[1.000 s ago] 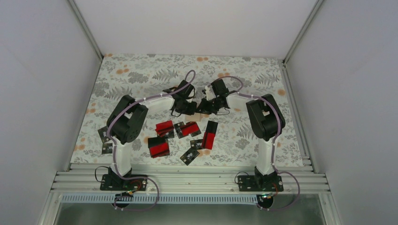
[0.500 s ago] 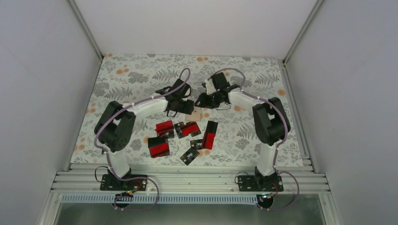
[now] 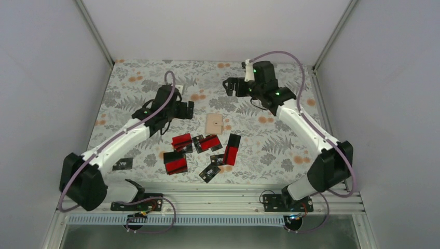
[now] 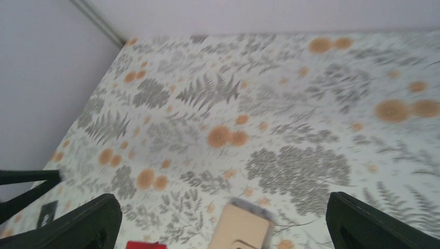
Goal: Put the credit cards into the card holder
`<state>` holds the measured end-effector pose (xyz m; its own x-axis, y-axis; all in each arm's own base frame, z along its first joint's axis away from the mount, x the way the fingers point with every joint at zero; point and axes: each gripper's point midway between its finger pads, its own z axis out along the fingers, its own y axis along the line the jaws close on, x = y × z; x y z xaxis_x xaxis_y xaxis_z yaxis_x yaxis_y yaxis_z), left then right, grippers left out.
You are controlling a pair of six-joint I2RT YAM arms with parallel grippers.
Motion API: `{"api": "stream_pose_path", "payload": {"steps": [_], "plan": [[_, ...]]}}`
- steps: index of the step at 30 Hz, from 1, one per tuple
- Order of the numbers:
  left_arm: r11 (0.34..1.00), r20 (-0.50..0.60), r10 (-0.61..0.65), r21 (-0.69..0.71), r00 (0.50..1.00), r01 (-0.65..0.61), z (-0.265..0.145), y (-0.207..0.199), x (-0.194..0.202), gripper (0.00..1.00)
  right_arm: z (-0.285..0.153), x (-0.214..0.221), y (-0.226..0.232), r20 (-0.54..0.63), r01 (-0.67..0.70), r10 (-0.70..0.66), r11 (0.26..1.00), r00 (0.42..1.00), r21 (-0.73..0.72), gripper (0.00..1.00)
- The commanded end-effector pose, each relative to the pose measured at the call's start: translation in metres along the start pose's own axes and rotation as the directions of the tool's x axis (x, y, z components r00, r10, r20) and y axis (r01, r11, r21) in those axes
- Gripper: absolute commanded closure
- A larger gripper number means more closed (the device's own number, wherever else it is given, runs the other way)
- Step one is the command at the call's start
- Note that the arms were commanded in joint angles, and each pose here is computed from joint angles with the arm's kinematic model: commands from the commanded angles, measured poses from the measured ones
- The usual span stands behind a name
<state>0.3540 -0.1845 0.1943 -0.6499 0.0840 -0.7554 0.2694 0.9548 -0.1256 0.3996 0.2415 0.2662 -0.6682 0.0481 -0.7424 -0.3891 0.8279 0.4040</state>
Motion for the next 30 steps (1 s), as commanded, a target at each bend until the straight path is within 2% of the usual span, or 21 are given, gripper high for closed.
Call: {"api": "stream_pose_path", "payload": {"steps": [1, 4, 8, 10, 12, 15, 18, 21, 24, 27, 30], "plan": [[0.978, 0.180, -0.005, -0.205, 0.984, 0.043, -0.037, 0.041, -0.026, 0.00, -0.043, -0.032, -0.022, 0.187, 0.019, -0.053, 0.983, 0.981, 0.182, 0.00], [0.952, 0.331, -0.003, -0.288, 0.944, 0.104, -0.073, 0.055, -0.045, 0.00, -0.078, -0.044, -0.030, 0.326, -0.028, -0.050, 0.973, 0.944, 0.230, 0.00], [0.882, 0.412, 0.051, -0.445, 0.910, 0.152, -0.104, 0.086, -0.050, 0.00, -0.106, -0.050, -0.044, 0.462, -0.112, -0.031, 0.954, 0.886, 0.278, 0.00], [0.855, 0.418, 0.086, -0.496, 0.904, 0.148, -0.108, 0.094, -0.051, 0.00, -0.097, -0.043, -0.043, 0.415, -0.034, -0.097, 0.954, 0.904, 0.296, 0.00], [0.837, 0.392, 0.150, -0.538, 0.908, 0.094, -0.100, 0.097, -0.050, 0.00, -0.078, -0.032, -0.043, 0.318, 0.079, -0.183, 0.947, 0.930, 0.312, 0.00], [0.825, 0.383, 0.165, -0.559, 0.909, 0.086, -0.078, 0.117, -0.042, 0.00, -0.067, -0.019, -0.078, 0.274, 0.028, -0.167, 0.894, 0.947, 0.447, 0.00], [0.873, 0.413, 0.143, -0.481, 0.900, 0.081, -0.059, 0.129, -0.027, 0.00, -0.066, -0.011, -0.105, 0.326, -0.006, -0.186, 0.862, 0.927, 0.507, 0.00], [0.870, 0.409, 0.237, -0.492, 0.881, -0.005, -0.047, 0.133, -0.014, 0.00, -0.071, -0.003, -0.129, 0.345, -0.019, -0.221, 0.818, 0.912, 0.575, 0.00], [0.859, 0.392, 0.223, -0.512, 0.893, 0.011, -0.032, 0.148, -0.003, 0.00, -0.077, -0.001, -0.164, 0.363, -0.100, -0.195, 0.750, 0.911, 0.654, 0.00], [0.856, 0.445, 0.193, -0.512, 0.874, 0.072, -0.028, 0.161, 0.006, 0.00, -0.080, 0.005, -0.198, 0.371, -0.159, -0.182, 0.673, 0.911, 0.722, 0.00], [0.857, 0.456, 0.212, -0.512, 0.864, 0.060, -0.022, 0.167, 0.012, 0.00, -0.080, 0.018, -0.228, 0.376, -0.191, -0.164, 0.642, 0.912, 0.743, 0.00]]}}
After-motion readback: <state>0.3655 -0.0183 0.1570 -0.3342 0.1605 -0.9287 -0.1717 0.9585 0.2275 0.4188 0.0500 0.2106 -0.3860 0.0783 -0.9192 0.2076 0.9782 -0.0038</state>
